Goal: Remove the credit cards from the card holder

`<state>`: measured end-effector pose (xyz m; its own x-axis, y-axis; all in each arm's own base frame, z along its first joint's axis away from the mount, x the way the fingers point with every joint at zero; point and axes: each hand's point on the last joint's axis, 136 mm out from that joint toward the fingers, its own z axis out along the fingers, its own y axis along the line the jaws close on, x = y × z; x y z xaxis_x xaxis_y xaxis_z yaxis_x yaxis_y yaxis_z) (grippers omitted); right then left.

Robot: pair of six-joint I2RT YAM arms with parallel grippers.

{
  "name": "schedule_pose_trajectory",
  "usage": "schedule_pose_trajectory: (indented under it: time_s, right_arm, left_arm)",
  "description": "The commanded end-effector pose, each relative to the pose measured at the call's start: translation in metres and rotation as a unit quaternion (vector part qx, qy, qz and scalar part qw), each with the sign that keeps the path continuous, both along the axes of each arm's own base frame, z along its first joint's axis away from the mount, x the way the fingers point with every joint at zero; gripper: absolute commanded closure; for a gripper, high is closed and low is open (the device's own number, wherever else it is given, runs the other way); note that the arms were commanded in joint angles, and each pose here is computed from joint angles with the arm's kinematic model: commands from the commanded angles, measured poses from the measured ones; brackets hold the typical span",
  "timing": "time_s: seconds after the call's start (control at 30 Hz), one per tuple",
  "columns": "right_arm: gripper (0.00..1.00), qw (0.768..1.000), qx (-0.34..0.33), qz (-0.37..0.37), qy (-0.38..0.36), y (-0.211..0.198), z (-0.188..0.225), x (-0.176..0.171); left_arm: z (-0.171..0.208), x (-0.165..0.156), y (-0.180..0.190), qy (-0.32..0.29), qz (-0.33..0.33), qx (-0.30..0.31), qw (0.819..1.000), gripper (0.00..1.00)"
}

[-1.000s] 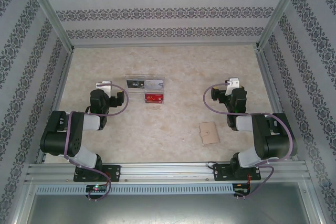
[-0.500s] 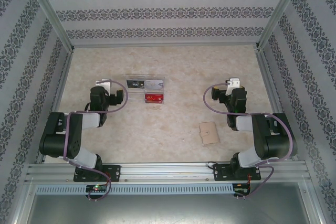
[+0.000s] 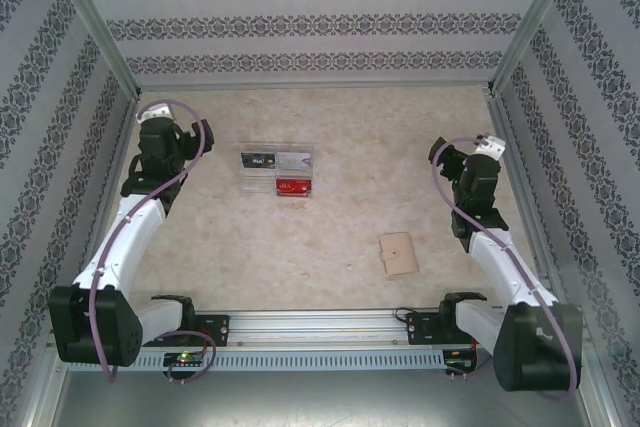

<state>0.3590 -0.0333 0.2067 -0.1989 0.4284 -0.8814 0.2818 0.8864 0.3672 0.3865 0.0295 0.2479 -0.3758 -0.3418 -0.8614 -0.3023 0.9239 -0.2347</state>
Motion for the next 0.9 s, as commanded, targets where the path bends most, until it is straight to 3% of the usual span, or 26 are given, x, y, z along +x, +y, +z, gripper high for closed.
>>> schedule_pose_trajectory:
  time_s: [0.0, 0.17, 0.33, 0.5, 0.87]
  right_arm:
    - [0.02, 0.987, 0.115, 0.021, 0.111, 0.023, -0.040, -0.023]
    - [0.02, 0.961, 0.162, 0.063, 0.213, 0.054, -0.074, -0.053]
    - [0.02, 0.946, 0.133, 0.082, 0.282, 0.081, -0.105, -0.095]
    - [0.02, 0.925, 0.152, 0.074, 0.340, 0.090, -0.136, -0.130]
    - [0.02, 0.900, 0.171, 0.118, 0.384, 0.110, -0.169, -0.167]
  left_arm:
    - [-0.027, -0.022, -0.005, 0.090, 0.018, -0.072, 0.993, 0.00]
    - [-0.049, -0.024, -0.025, 0.134, -0.016, -0.115, 0.984, 0.00]
    - [-0.057, -0.030, -0.037, 0.142, -0.031, -0.133, 0.980, 0.00]
    - [-0.059, -0.029, -0.054, 0.143, -0.067, -0.137, 0.978, 0.00]
    - [-0.049, -0.036, -0.099, 0.172, -0.113, -0.106, 0.973, 0.00]
